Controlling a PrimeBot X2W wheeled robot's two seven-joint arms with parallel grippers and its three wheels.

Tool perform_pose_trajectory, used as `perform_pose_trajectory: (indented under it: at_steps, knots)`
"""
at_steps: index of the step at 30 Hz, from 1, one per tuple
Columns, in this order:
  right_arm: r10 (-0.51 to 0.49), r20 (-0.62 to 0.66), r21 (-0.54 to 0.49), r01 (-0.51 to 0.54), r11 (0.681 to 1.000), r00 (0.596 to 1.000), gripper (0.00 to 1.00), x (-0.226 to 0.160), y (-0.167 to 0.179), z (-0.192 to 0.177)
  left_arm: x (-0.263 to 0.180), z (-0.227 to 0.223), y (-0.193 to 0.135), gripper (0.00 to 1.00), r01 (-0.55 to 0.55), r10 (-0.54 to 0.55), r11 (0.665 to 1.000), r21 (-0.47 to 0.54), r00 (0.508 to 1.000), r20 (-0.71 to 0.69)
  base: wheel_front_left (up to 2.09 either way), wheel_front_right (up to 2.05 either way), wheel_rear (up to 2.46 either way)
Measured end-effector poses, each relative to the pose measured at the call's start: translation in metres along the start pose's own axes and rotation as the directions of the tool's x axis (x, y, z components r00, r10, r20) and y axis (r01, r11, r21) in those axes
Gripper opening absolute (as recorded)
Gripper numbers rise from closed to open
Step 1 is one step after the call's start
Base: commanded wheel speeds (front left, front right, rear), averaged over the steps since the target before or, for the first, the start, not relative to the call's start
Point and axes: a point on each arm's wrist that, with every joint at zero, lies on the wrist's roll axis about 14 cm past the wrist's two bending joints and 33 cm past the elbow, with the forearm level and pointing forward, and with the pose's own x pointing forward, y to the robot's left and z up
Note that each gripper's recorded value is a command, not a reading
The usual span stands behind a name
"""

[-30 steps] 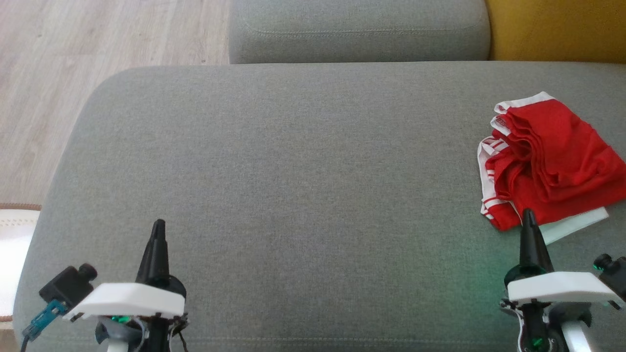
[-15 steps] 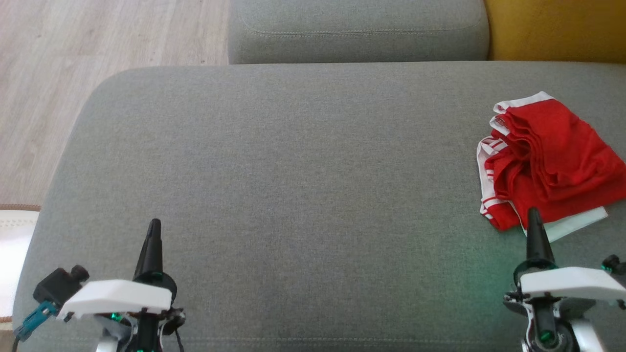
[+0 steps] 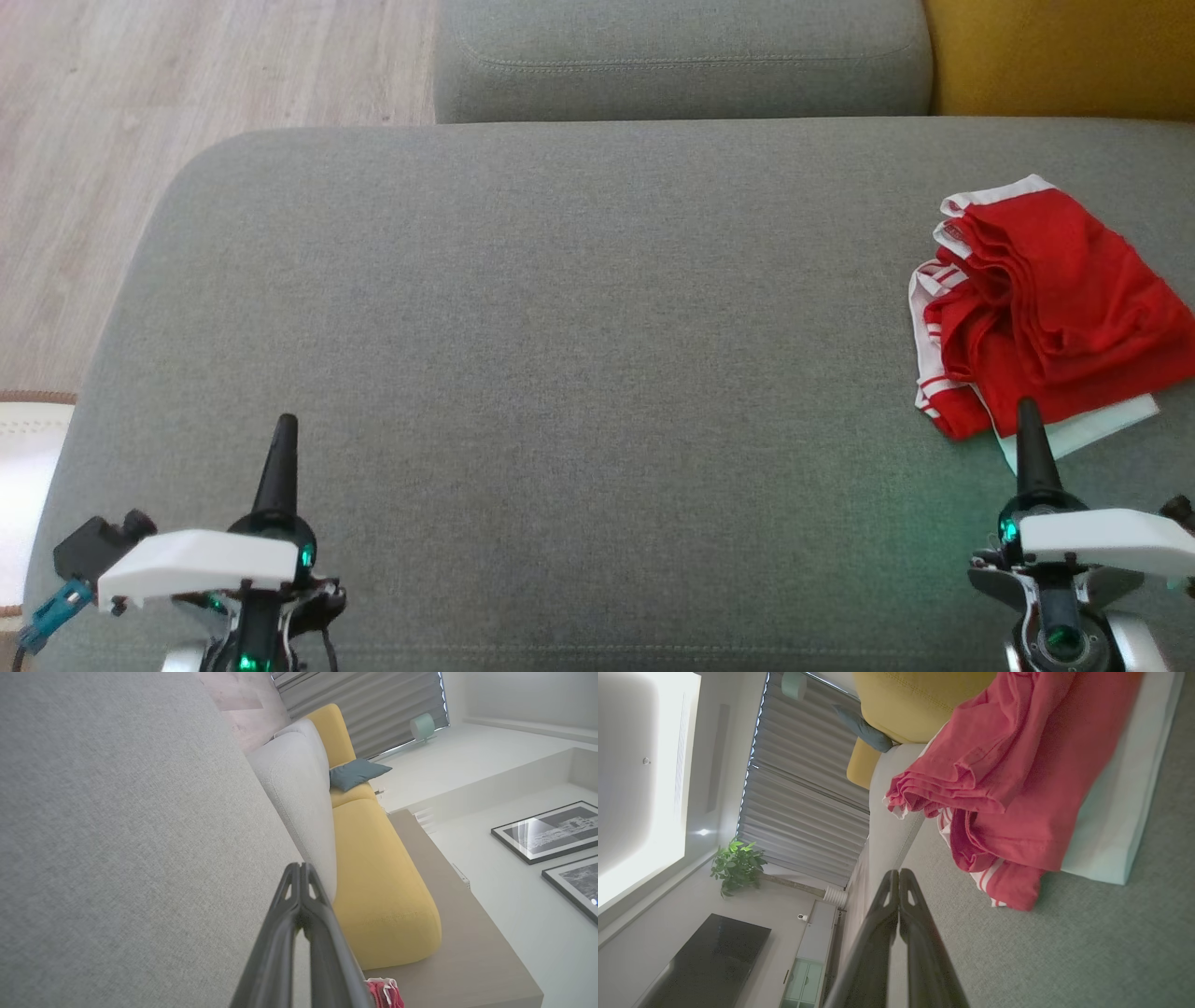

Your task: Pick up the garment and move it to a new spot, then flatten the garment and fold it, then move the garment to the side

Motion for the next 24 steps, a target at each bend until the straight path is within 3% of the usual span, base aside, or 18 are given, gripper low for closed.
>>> perform_pose_trajectory:
  at_steps: [12,24]
  knots:
    - [-0.006,0.006,0.141,0.006,0.990,1.000,0.00,0.0002,-0.0019,0.0046,0.0010,0.0027,0.0056,0.00,-0.010,0.009,0.990,-0.140,1.000,-0.009,0.00,0.00,0.00]
    - [-0.003,0.001,0.279,0.002,0.960,1.000,0.00,0.0004,-0.0020,0.0070,0.0038,0.0064,0.0046,0.00,0.008,-0.011,0.961,-0.275,1.000,-0.011,0.00,0.00,0.00]
